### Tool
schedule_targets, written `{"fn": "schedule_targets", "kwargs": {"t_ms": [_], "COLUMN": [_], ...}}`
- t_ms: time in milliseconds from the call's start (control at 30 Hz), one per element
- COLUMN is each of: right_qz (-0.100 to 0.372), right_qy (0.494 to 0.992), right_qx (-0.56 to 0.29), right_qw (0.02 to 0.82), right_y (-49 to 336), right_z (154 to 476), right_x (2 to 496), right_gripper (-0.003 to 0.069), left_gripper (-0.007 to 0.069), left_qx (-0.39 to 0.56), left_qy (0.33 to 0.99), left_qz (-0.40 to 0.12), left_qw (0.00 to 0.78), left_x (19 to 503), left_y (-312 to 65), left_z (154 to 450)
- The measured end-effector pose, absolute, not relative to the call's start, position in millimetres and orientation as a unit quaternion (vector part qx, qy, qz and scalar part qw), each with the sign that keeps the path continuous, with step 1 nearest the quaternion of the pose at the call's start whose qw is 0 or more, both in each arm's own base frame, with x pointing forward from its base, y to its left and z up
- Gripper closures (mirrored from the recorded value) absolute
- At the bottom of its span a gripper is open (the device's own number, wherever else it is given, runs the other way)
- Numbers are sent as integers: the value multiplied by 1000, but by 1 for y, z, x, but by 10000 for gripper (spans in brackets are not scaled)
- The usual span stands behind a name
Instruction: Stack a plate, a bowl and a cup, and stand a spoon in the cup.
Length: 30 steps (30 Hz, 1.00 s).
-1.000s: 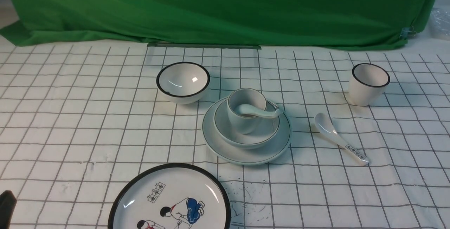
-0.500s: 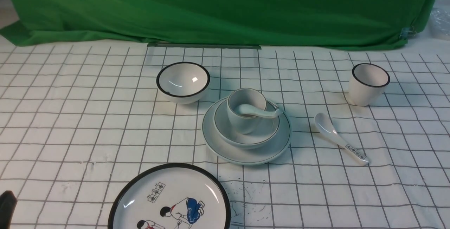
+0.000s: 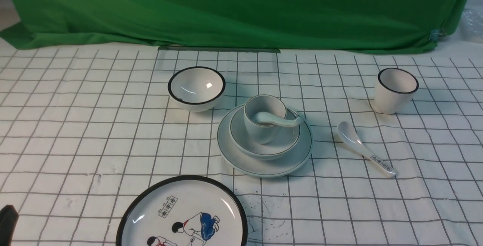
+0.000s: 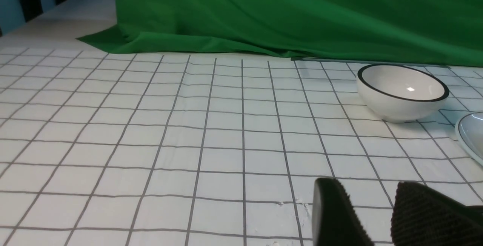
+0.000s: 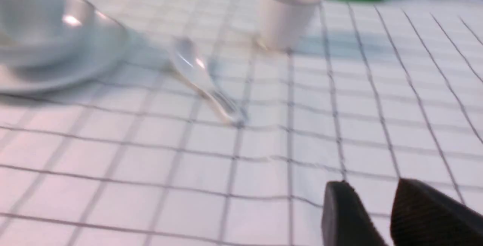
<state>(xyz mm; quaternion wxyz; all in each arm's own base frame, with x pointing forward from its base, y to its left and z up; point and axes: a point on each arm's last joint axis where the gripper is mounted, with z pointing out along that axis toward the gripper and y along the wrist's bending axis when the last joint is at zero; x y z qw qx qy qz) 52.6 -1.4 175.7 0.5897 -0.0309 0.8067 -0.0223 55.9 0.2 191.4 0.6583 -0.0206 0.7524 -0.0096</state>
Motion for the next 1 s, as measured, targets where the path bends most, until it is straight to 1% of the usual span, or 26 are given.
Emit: {"fn": "schedule_targets", "kwargs": {"t_ms": [167, 1000], "right_qz": [-33, -35], "right_qy": [808, 808], "right_qx": [-23, -25], "right_qw": [588, 588], "right_y": [-3, -3], "right_z": [175, 175], "right_x": [52, 52], "right_gripper": [424, 422], "left_gripper": [389, 389], "left_qx": [-20, -16], "left_qy": [752, 753], "left_qz": [-9, -4], "left_qw": [658, 658], "left_x": [56, 56], "left_y": [0, 0], "left_z": [191, 191]}}
